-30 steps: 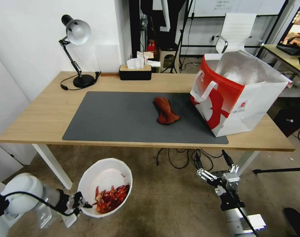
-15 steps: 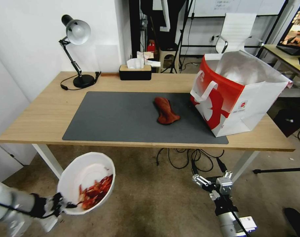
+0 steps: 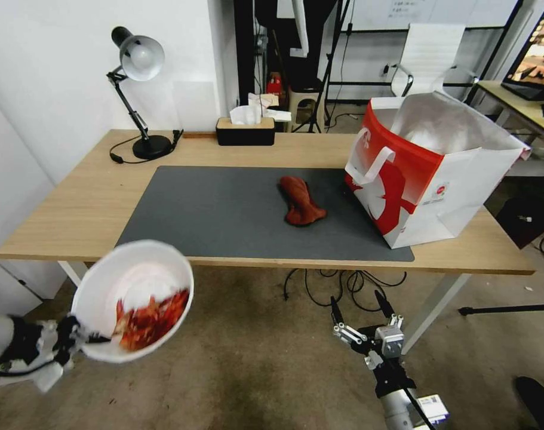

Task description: Sweep shrimp from table into container with towel, then put container into takeout bag.

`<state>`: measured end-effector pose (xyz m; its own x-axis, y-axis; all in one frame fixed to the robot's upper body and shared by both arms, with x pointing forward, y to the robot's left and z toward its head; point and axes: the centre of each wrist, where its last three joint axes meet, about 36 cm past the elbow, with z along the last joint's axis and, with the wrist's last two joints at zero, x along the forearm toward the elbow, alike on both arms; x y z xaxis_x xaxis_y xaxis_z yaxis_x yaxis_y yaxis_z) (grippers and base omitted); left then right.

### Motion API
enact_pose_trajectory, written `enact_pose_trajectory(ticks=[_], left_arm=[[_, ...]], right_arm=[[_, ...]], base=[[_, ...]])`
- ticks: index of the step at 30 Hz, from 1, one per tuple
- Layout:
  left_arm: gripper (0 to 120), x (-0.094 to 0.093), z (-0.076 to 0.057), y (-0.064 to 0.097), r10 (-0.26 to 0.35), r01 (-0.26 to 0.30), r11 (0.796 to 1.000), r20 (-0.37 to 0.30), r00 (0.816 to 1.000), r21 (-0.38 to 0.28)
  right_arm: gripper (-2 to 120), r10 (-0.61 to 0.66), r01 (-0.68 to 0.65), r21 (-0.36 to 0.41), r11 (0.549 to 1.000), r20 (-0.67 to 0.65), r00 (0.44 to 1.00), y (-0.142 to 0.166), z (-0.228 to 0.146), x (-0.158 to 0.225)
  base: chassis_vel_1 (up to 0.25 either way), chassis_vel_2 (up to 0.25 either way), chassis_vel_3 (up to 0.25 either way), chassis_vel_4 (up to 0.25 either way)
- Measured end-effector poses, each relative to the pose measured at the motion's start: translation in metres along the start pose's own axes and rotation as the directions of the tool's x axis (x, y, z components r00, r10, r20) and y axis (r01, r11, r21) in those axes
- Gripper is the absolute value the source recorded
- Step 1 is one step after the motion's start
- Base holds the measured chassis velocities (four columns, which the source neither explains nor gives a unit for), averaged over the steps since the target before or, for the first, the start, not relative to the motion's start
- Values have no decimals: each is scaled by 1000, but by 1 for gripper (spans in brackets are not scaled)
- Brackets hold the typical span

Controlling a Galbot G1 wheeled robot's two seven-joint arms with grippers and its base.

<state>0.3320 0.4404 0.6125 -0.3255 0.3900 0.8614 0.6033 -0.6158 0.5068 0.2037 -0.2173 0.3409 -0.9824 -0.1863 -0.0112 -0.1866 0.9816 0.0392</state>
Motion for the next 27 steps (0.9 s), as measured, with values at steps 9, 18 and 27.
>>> enact_pose_trajectory(ticks=[9,18,27], left_arm=[[0,-11,12,37,-221,214,961,23,975,176],[0,-29,22,68,-326,312,899,-5,945,306],[0,-36,21,78,-355,358,822,-92,930,444]], right_arm=[[100,18,-18,12,1000,-1,1000,-5,0,5],[100,39,-39,29,999,5,999,-12,1,9],[100,49,-49,37,998,7,999,-9,5,7]], base=[[0,0,0,0],[0,0,0,0],[0,0,0,0]])
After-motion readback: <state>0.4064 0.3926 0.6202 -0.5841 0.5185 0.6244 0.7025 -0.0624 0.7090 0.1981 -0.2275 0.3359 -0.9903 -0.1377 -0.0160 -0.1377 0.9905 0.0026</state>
